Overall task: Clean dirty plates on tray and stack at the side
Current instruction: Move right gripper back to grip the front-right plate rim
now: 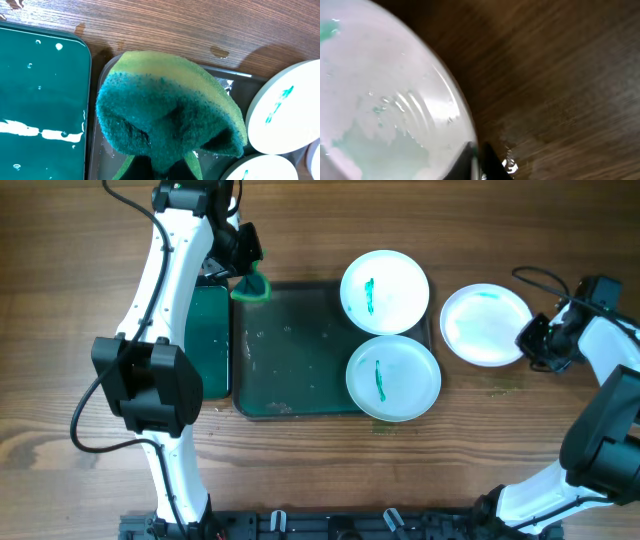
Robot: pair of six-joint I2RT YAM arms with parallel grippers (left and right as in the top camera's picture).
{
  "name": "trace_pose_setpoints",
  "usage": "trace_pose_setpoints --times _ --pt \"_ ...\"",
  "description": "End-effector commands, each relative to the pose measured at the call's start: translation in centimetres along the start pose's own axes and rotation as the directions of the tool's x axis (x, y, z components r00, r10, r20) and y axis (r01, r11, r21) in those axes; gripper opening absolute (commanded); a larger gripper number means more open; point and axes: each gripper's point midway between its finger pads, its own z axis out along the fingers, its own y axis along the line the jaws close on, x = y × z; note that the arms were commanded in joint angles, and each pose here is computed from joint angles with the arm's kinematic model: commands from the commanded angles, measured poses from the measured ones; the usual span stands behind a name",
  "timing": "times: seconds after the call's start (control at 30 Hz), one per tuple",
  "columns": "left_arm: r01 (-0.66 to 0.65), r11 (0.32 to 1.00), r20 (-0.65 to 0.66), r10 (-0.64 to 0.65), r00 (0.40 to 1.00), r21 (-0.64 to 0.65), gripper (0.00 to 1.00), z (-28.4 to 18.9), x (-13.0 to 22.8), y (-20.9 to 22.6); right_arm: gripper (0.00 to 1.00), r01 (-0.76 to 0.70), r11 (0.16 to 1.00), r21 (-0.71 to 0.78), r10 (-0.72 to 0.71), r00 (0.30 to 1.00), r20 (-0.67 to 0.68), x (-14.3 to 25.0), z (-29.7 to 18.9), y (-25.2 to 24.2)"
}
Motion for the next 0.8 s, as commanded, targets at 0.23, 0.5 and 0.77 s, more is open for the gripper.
trace_pose_setpoints --times 0.23,0.5,0.77 --pt "-0.024 1.0 0.043 0.024 0.999 0.007 0.04 -1.4 -0.5 -0.3 0.36 0.126 0.977 -0.173 -0.143 0.986 -0.089 0.4 -5.7 4.3" --pt "-0.025 1.0 0.046 0.024 0.999 0.008 0.04 -1.4 -0.6 -0.3 0.36 0.349 0.875 -0.335 -0.432 0.875 -0.217 7.4 -7.0 9.9" --pt "-0.025 1.0 0.045 0.024 0.999 0.008 0.04 -1.4 -0.6 -0.3 0.35 0.459 0.874 -0.161 -0.486 0.809 -0.331 12.6 -3.8 9.1"
